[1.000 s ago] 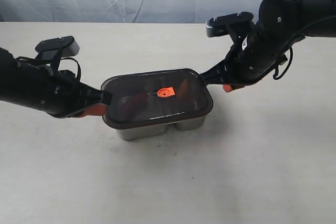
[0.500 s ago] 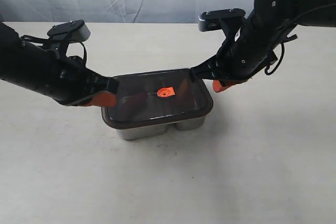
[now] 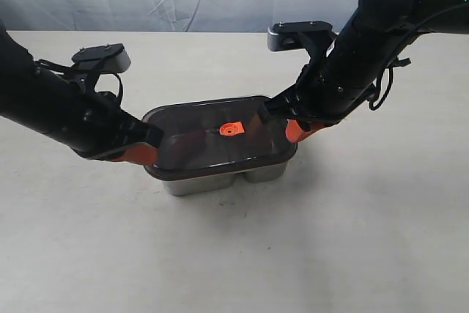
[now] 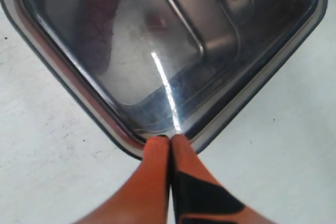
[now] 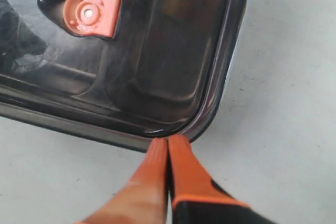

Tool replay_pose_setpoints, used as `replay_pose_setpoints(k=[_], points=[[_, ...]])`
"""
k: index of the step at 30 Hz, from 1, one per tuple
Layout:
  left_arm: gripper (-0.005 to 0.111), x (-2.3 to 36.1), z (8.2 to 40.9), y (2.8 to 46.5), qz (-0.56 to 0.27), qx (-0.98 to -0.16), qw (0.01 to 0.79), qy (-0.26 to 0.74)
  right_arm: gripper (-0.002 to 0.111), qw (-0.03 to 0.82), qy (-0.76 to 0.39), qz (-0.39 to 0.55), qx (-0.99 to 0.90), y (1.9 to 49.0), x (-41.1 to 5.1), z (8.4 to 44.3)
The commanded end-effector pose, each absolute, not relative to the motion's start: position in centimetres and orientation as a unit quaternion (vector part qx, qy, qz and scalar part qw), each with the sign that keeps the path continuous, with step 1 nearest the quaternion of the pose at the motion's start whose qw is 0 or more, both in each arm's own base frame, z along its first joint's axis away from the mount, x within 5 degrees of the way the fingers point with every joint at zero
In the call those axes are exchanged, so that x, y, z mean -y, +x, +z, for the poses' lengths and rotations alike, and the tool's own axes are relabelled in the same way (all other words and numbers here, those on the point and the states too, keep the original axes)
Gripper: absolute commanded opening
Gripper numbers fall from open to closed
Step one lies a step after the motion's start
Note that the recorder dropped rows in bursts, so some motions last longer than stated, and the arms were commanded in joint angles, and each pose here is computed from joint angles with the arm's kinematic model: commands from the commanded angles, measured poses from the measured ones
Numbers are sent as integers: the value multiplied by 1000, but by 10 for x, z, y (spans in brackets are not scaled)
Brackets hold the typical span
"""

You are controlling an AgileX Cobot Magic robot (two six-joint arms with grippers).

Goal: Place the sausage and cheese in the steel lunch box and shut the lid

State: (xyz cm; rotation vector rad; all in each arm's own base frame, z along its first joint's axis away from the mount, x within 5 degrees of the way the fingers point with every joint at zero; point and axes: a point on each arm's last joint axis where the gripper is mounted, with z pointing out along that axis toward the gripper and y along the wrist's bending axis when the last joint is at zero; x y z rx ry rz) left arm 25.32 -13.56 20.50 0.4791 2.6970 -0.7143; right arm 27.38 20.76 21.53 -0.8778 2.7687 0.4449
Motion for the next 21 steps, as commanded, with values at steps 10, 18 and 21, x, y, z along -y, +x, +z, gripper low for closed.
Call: replay_pose_setpoints(k=[10, 18, 21], points=[[0, 138, 181, 263, -237, -951, 133, 147, 0, 101, -306, 147, -935, 273, -205, 220], [0, 138, 182, 265, -238, -951, 140, 141, 0, 58, -339, 151, -927, 261, -211, 217], [0, 138, 182, 265, -238, -951, 140, 141, 0, 34, -361, 144, -921, 253, -223, 206]])
